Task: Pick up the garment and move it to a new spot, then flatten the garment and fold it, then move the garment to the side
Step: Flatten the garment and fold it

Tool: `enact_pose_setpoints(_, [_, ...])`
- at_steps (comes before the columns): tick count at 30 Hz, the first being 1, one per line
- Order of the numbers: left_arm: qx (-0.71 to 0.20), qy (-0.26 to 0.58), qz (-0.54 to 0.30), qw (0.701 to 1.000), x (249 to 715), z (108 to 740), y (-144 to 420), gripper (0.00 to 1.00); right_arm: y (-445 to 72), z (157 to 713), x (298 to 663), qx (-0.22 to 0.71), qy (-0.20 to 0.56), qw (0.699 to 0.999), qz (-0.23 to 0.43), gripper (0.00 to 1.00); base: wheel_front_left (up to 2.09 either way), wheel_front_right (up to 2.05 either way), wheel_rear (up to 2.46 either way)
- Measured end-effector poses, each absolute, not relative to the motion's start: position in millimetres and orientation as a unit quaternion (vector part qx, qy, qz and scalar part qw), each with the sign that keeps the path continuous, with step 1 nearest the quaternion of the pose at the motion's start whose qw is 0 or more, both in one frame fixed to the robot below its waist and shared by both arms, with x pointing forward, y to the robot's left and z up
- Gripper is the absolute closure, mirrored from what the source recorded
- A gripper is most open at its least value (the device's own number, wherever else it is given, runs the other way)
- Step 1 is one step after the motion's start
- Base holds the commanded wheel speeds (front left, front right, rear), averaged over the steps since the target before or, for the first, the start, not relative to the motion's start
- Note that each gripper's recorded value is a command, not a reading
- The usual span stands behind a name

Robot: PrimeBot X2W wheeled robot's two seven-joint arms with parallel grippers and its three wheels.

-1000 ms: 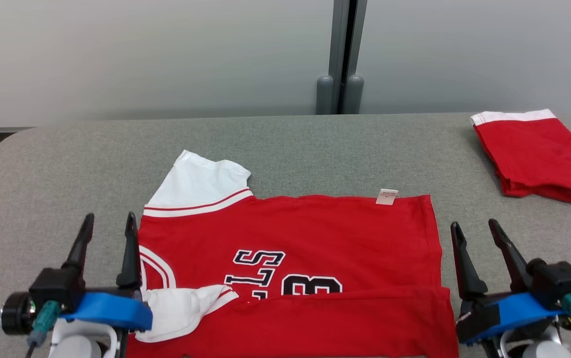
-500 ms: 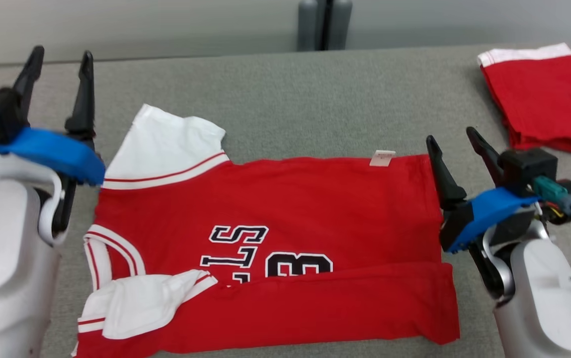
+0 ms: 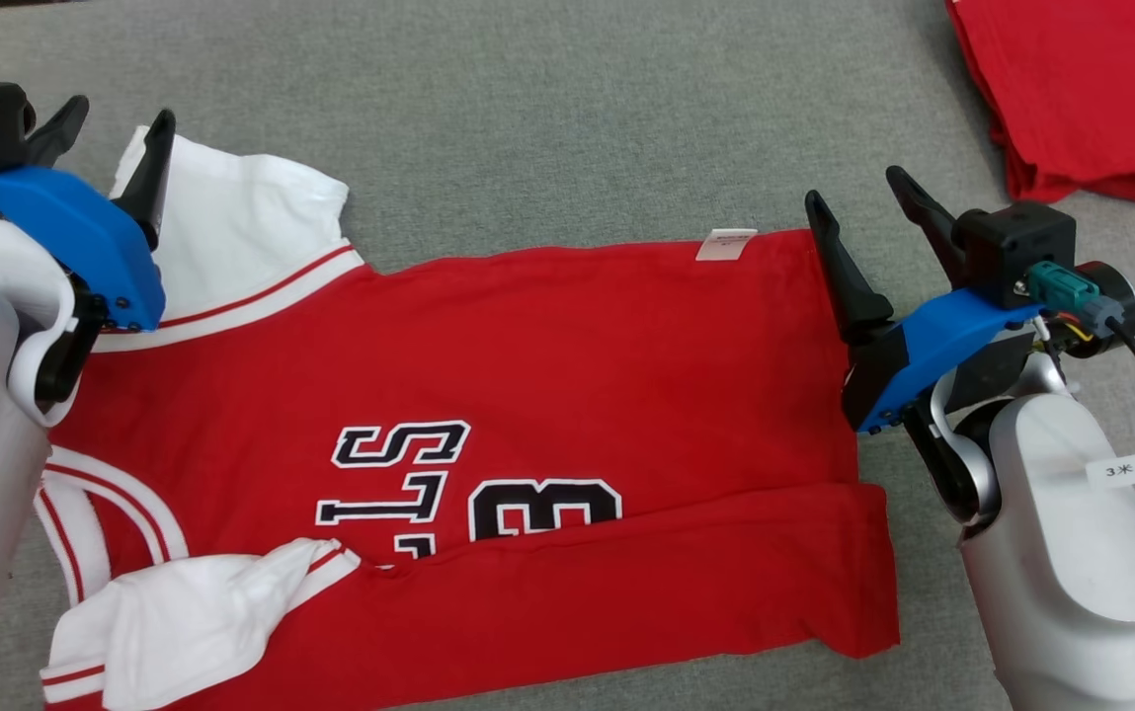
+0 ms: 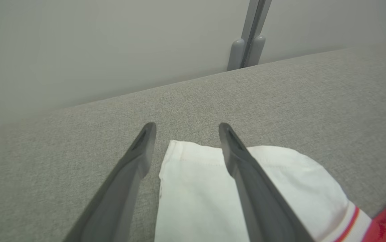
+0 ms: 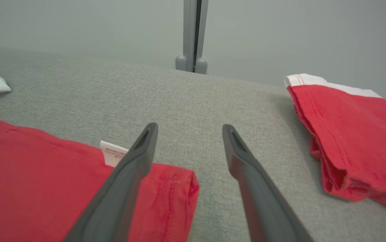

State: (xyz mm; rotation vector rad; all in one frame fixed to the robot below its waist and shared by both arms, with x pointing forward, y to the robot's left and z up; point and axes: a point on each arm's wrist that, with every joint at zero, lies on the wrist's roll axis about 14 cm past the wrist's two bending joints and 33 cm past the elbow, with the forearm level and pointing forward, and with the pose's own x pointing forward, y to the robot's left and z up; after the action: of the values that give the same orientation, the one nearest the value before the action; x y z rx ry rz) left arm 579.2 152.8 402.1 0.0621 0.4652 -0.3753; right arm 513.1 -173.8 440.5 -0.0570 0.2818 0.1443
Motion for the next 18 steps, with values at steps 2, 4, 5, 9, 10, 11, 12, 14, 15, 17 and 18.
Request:
enact_pose_setpoints(2, [0.036,0.255,-0.185,0.948,577.9,387.3,154.3,0.0,-174.7,436.9,513.7,-0.029,0.143,0.987,0.071,0.0,0.0,0.0,0.0])
enact_pose_setpoints(4, [0.036,0.27,-0.185,0.944,578.3,377.1,155.0,0.0,-176.2,434.2,515.0,-0.03,0.145,0.987,0.07,0.0,0.0,0.0,0.0])
enact_pose_setpoints(5, [0.032,0.278,-0.184,0.942,578.2,372.2,155.2,0.0,-176.3,433.1,515.9,-0.031,0.146,0.986,0.07,0.0,0.0,0.0,0.0])
enact_pose_setpoints(9, [0.031,0.31,-0.181,0.933,574.4,352.1,158.6,0.0,-176.6,428.8,518.3,-0.03,0.148,0.986,0.07,0.0,0.0,0.0,0.0])
enact_pose_setpoints(10, [0.031,0.315,-0.181,0.931,573.6,348.1,158.8,0.0,-177.0,428.2,519.2,-0.031,0.149,0.986,0.07,0.0,0.0,0.0,0.0])
enact_pose_setpoints(11, [0.031,0.319,-0.18,0.93,573.0,344.5,159.0,0.0,-177.5,427.5,519.7,-0.031,0.149,0.986,0.069,0.0,0.0,0.0,0.0])
enact_pose_setpoints(12, [0.03,0.323,-0.18,0.929,572.7,341.7,159.2,0.0,-177.9,425.7,519.7,-0.031,0.15,0.986,0.069,0.0,0.0,0.0,0.0])
enact_pose_setpoints(14, [0.034,0.327,-0.179,0.927,573.9,338.6,160.8,0.0,-178.0,421.6,519.6,-0.031,0.156,0.985,0.069,0.0,0.0,0.0,0.0])
enact_pose_setpoints(15, [0.034,0.328,-0.179,0.927,575.0,337.3,161.4,0.0,-178.1,420.8,520.5,-0.031,0.157,0.985,0.069,0.0,0.0,0.0,0.0])
enact_pose_setpoints(17, [0.033,0.329,-0.177,0.927,576.8,334.9,162.3,0.0,-178.0,418.2,521.8,-0.031,0.159,0.984,0.069,0.0,0.0,0.0,0.0])
enact_pose_setpoints(18, [0.035,0.33,-0.177,0.927,577.8,333.7,162.9,0.0,-177.7,416.0,521.8,-0.031,0.163,0.984,0.07,0.0,0.0,0.0,0.0])
